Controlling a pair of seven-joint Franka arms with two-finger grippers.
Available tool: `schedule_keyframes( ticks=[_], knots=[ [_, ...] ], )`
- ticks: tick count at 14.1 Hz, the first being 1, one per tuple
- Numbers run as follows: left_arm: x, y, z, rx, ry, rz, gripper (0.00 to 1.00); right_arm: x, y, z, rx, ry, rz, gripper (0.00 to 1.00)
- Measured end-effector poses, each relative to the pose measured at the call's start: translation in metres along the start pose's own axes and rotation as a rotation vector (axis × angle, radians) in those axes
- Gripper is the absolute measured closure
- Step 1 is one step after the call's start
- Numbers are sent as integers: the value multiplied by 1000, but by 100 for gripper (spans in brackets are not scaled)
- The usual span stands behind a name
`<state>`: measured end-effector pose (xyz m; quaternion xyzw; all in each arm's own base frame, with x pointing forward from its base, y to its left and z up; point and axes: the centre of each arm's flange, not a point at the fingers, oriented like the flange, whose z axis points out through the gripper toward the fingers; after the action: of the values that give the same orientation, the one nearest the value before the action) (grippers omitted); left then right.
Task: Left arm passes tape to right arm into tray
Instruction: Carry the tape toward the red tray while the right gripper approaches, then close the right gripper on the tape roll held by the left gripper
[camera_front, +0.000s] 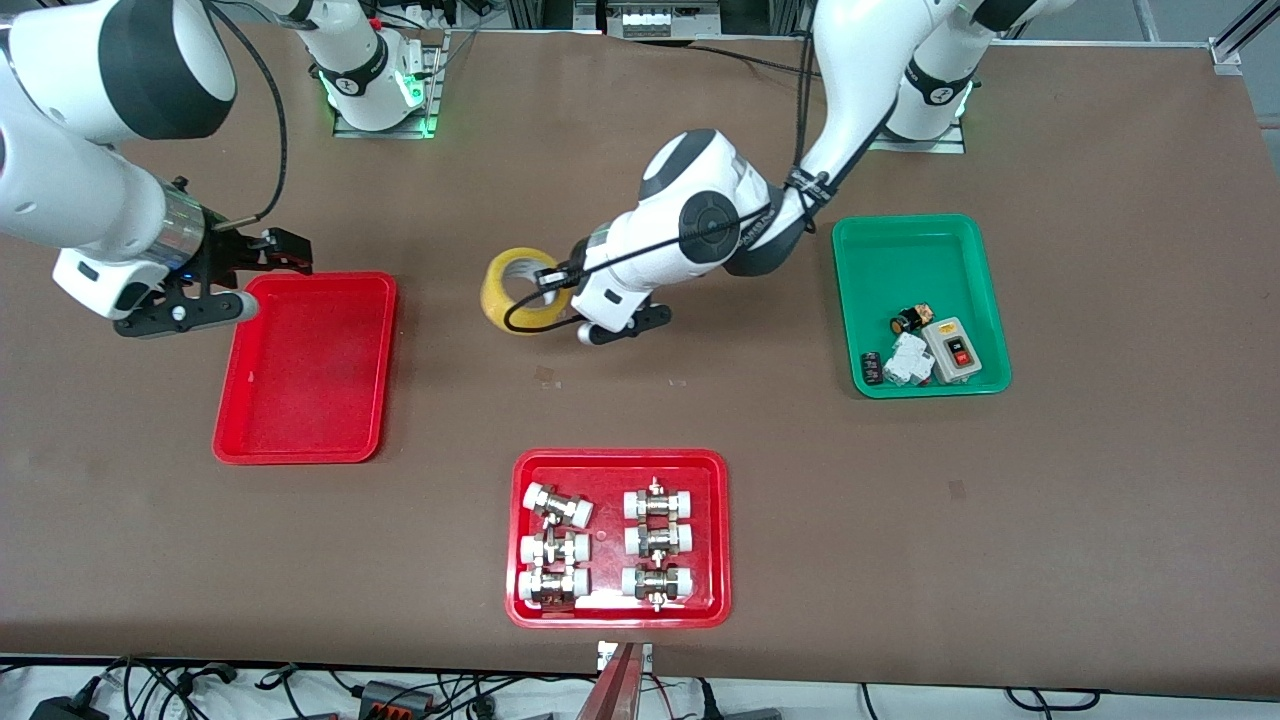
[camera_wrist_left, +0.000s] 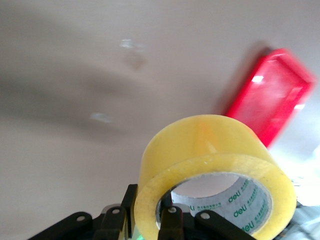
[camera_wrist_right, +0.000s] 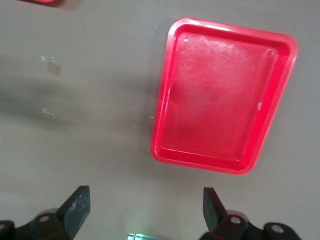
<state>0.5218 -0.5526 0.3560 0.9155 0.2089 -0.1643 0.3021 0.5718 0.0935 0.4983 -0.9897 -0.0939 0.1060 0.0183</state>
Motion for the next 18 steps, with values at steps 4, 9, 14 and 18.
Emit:
schedule_keyframes(
  ticks=[4, 9, 14, 18],
  knots=[
    [5, 29, -12, -174, -34, -34, 78, 9, -30, 13, 212, -20, 1, 0],
    [11, 41, -23, -219, -36, -37, 78, 19, -58, 10, 448, 13, 17, 0],
    [15, 40, -24, -219, -31, -40, 78, 34, -65, 12, 595, 65, 55, 0],
    [18, 38, -23, -218, -30, -44, 78, 48, -67, 20, 633, 88, 16, 0]
  ],
)
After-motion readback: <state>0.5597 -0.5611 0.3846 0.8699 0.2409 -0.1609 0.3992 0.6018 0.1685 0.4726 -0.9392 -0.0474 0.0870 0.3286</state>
